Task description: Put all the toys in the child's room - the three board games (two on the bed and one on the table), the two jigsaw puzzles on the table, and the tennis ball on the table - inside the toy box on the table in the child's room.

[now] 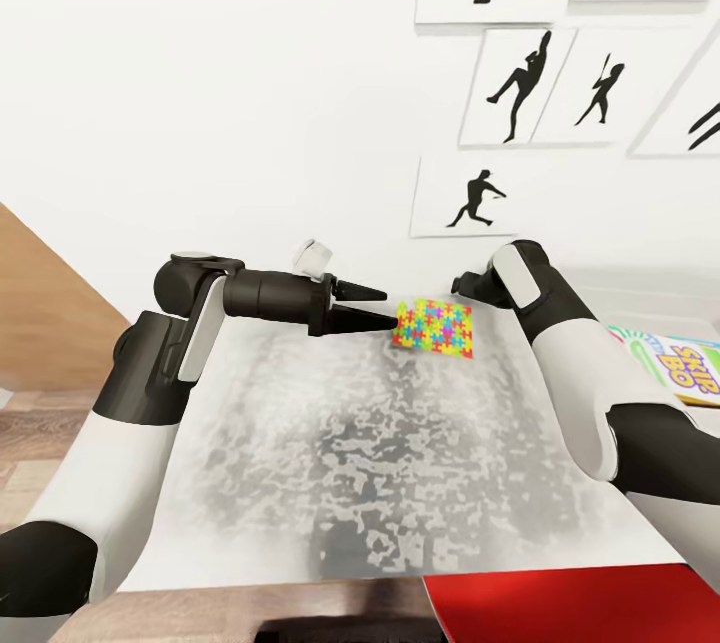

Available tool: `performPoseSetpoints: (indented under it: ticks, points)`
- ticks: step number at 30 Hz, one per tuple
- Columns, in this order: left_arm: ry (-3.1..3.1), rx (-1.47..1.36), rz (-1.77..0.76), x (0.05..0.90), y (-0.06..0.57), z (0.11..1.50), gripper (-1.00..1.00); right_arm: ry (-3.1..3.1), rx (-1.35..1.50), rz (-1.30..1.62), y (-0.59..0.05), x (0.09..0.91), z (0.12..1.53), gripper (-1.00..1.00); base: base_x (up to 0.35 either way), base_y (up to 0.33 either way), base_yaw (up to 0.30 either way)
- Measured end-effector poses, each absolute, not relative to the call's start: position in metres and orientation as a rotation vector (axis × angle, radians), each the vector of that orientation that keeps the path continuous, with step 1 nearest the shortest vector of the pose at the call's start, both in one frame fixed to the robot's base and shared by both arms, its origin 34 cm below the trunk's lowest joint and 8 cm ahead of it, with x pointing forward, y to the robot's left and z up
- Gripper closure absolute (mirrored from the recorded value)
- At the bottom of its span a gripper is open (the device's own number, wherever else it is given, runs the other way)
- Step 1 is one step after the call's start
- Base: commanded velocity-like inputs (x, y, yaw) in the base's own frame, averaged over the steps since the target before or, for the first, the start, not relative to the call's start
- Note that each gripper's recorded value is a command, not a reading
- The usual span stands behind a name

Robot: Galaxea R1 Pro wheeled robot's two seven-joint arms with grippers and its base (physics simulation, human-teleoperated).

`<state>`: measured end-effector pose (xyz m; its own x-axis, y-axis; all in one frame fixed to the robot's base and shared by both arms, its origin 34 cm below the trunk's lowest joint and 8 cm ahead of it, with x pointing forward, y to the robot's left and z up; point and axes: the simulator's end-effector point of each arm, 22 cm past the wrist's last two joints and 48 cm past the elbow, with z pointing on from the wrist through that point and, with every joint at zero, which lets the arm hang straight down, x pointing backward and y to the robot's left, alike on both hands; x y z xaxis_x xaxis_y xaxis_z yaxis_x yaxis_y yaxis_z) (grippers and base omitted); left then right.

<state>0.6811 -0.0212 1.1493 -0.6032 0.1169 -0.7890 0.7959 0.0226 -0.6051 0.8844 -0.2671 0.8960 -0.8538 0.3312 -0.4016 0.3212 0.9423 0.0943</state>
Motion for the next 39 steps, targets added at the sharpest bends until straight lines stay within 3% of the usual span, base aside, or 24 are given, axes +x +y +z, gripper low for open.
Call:
performPoseSetpoints:
  ticks: [39]
  points:
    - [1.812, 0.885, -1.670, 0.690, -0.019, 1.111, -1.00, 2.738, 0.480, 0.021, -0.267, 0.876, 0.847, -1.00, 0.000, 0.000, 0.000]
